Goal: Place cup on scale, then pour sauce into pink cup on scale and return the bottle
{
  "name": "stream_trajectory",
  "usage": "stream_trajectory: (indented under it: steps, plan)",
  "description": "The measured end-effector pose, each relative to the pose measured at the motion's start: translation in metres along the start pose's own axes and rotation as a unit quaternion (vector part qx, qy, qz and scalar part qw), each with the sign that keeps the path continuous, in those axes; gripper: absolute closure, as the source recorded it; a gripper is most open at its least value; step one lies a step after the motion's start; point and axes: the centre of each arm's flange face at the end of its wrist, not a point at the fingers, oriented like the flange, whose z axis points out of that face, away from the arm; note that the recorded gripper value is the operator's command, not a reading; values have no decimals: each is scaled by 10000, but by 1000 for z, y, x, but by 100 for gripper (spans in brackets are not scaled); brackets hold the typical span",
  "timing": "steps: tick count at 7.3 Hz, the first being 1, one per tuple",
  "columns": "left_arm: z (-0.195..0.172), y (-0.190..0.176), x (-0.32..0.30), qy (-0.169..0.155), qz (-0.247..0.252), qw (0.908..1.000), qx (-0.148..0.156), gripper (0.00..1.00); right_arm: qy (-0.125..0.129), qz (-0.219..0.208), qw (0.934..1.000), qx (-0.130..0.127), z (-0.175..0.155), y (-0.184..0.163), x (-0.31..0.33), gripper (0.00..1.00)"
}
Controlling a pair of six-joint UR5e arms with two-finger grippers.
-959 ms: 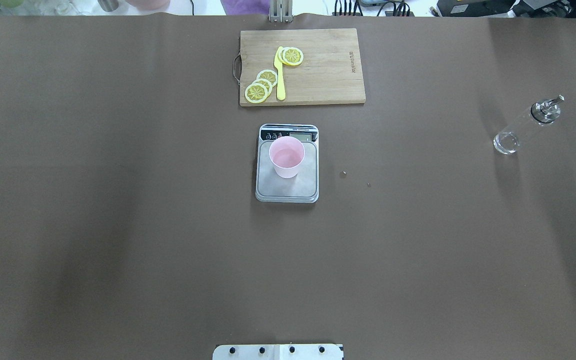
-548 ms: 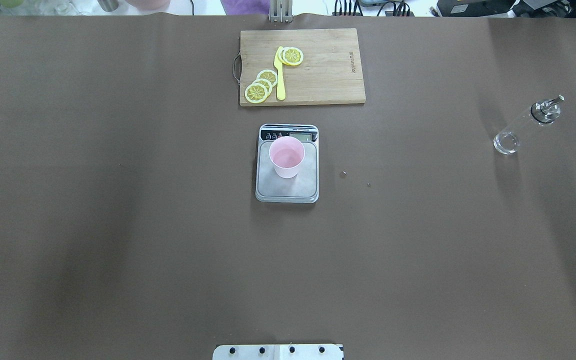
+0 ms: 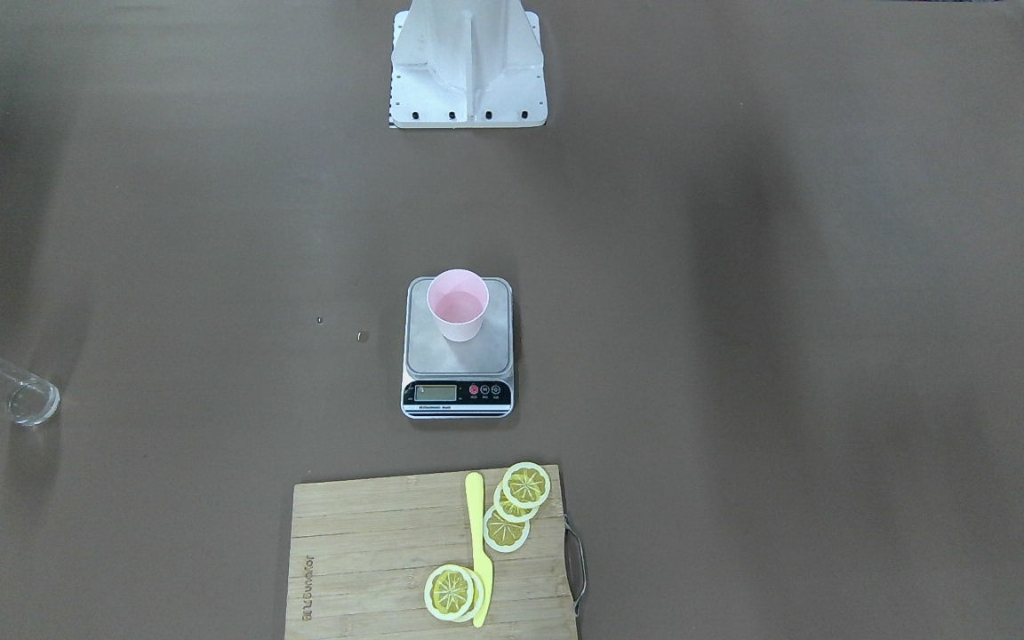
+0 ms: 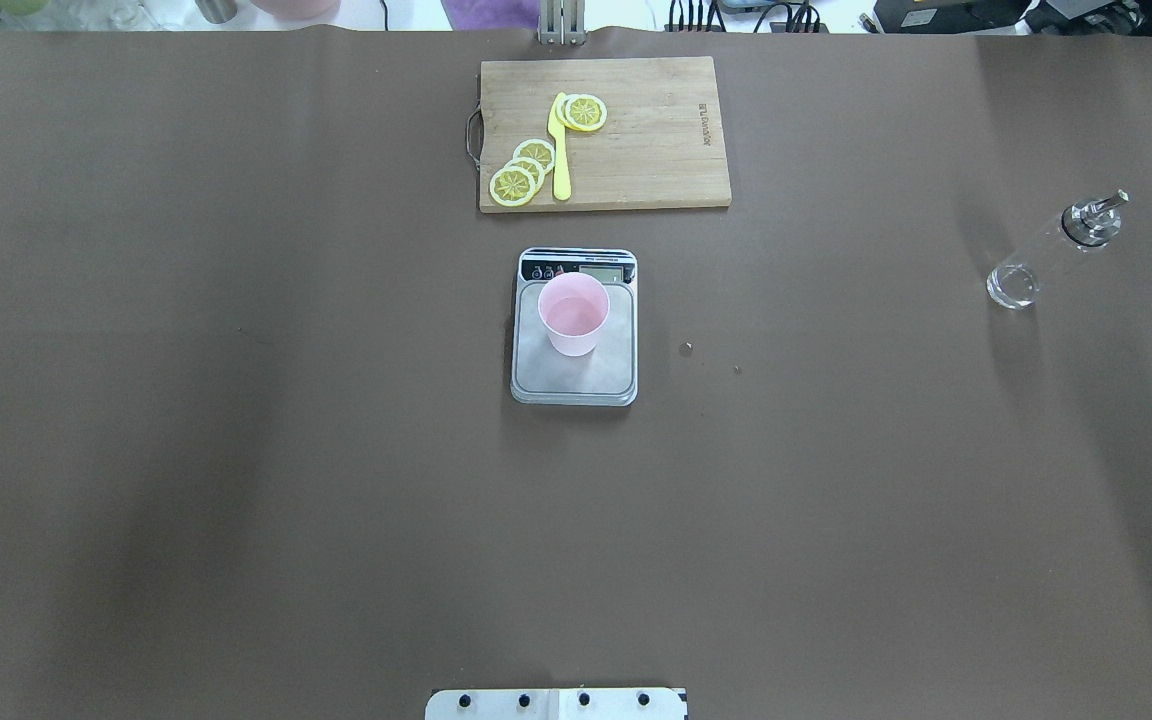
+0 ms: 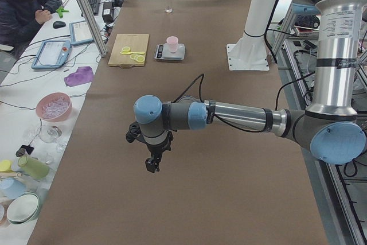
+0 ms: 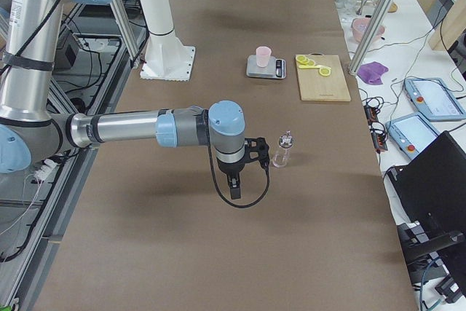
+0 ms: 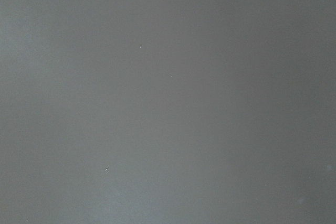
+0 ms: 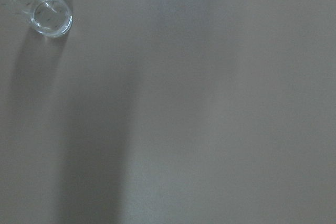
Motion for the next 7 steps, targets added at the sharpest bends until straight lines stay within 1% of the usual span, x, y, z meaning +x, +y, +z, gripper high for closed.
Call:
stream_trajectory:
  steps: [2, 5, 7]
  plan:
    - [-3, -3, 1, -26, 23, 10000, 17, 2, 6, -7, 10000, -10, 1, 0, 0, 0]
    - [-14, -7, 4, -359, 128, 9993, 1, 2, 4, 1, 10000, -22, 2, 1, 1, 0]
    - [-17, -7, 5, -419, 146, 9990, -5, 2, 3, 4, 10000, -26, 2, 2, 1, 0]
